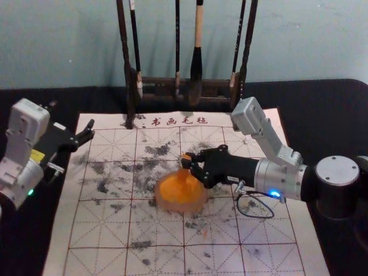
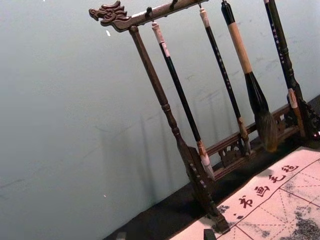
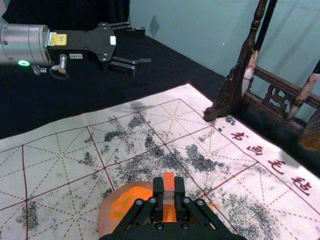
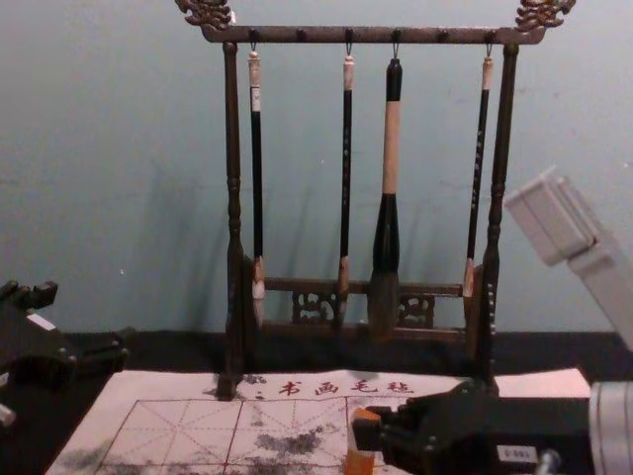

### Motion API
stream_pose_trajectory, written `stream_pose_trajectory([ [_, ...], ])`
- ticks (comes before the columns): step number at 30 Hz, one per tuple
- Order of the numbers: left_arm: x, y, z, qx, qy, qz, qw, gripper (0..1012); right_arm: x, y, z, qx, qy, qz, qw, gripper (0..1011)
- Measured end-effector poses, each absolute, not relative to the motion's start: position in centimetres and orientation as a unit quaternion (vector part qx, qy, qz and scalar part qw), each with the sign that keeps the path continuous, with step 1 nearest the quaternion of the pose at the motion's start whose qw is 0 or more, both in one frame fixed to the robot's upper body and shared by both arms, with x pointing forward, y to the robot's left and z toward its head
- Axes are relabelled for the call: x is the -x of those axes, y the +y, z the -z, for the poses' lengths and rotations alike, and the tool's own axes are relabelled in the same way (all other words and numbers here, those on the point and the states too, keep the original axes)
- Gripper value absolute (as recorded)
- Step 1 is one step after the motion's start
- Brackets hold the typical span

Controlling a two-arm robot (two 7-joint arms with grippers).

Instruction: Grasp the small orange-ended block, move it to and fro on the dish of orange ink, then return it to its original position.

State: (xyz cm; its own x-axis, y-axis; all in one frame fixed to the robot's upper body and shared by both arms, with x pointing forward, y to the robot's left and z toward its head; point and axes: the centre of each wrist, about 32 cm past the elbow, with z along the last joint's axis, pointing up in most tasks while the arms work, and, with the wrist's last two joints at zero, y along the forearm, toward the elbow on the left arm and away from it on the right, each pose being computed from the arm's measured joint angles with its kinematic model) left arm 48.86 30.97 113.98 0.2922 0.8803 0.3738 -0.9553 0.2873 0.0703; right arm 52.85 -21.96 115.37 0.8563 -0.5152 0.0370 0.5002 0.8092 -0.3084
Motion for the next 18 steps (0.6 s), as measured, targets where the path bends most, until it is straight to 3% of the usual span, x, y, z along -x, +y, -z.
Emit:
stream_pose_trajectory([
  [18, -48.86, 30.97, -113.98, -0.142, -0.132, -0.580, 0.791, 1001, -52.28, -22.40, -115.44, 0.155, 0.030, 0.269, 0.950, 119],
])
